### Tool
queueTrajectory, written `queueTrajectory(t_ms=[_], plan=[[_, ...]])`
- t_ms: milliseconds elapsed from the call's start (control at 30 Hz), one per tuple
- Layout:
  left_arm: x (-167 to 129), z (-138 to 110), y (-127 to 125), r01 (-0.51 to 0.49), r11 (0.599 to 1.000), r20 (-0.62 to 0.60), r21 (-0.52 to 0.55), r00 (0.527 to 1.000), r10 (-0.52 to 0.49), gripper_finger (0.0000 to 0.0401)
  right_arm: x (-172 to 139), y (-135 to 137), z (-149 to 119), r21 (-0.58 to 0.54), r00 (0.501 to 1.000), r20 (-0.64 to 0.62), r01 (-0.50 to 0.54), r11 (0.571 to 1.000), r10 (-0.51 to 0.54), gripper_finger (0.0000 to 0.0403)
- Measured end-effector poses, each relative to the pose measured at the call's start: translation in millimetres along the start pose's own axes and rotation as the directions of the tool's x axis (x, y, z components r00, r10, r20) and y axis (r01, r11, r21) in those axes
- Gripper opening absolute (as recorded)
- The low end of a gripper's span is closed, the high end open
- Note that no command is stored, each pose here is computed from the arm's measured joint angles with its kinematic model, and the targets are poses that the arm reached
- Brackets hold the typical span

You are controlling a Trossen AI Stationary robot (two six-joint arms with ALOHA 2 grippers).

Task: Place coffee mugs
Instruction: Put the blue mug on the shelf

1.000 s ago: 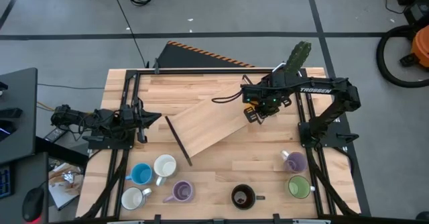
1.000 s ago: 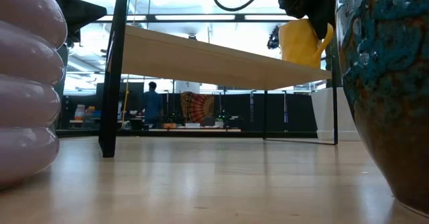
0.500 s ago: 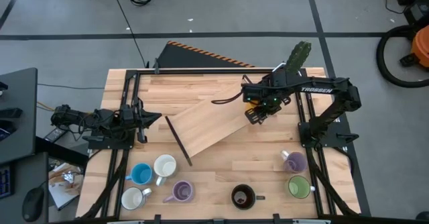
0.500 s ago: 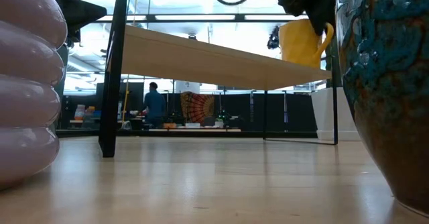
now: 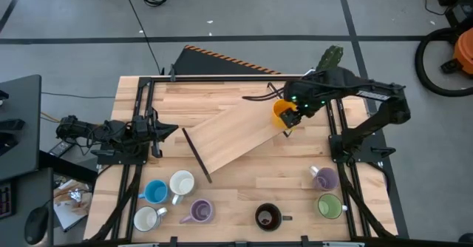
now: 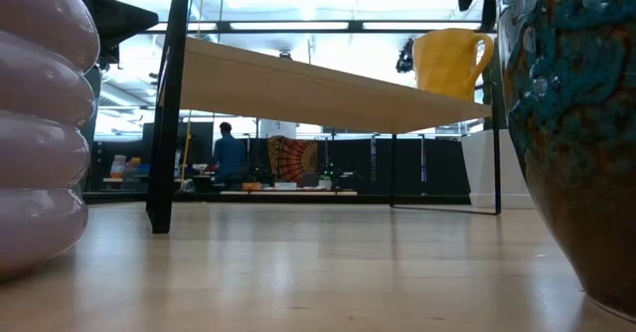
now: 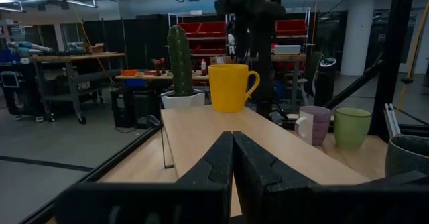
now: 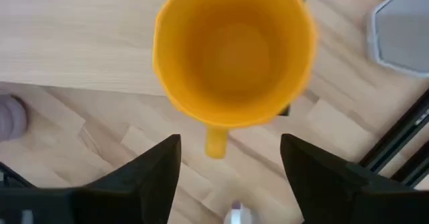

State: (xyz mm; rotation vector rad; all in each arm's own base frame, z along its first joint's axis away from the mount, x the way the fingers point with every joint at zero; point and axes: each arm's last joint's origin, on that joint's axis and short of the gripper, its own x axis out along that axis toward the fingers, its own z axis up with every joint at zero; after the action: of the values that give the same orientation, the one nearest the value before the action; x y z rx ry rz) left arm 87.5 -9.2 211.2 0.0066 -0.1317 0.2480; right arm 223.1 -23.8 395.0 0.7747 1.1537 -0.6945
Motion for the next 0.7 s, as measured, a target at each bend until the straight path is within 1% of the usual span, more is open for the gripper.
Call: queueTrajectory(t_ms=[67,133,233,333,400,500,600,700], plan=[[0.0,0.0,0.0,-0.001,1.0,0.0,0.0,1.0,0.001,0.0016,-7.7,-6.2,-2.8,-0.027,0.999,0.048,0.004,1.0,-0.003,0.0261],[0.0,-0.2,0.0,0.0,1.0,-0.001,-0.004,1.0,0.0,0.0016,-14.6,-10.2,-6.9,-0.074,0.991,0.13,0.046,0.996,-0.036,0.0259],[0.0,-2.6,-0.1,0.0,0.999,-0.025,-0.047,1.0,-0.001,0.0016,-17.8,-12.2,-14.7,-0.142,0.961,0.267,0.113,0.984,-0.072,0.0254],[-0.1,-6.1,-0.5,0.007,1.0,-0.055,-0.024,0.998,-0.008,0.0016,-14.2,-10.5,-20.3,-0.218,0.945,0.327,0.102,0.971,-0.025,0.0248],[-0.5,-3.0,-0.3,0.016,0.999,-0.05,-0.036,0.999,-0.018,0.0016,-11.7,-10.7,-24.7,-0.27,0.936,0.353,0.101,0.958,0.0,0.0245],[-3.1,12.6,0.3,0.075,0.99,-0.025,-0.119,0.997,-0.079,0.0016,-7.8,-12.3,-31.0,-0.322,0.912,0.41,0.126,0.938,0.018,0.0242],[-6.3,18.7,-0.4,0.152,0.971,-0.07,-0.185,0.983,-0.167,0.0016,-3.2,-16.0,-37.1,-0.349,0.889,0.457,0.151,0.925,0.027,0.024],[-10.0,22.7,0.6,0.164,0.961,-0.126,-0.224,0.973,-0.195,0.0016,1.5,-18.5,-43.3,-0.373,0.862,0.505,0.164,0.913,0.052,0.024]])
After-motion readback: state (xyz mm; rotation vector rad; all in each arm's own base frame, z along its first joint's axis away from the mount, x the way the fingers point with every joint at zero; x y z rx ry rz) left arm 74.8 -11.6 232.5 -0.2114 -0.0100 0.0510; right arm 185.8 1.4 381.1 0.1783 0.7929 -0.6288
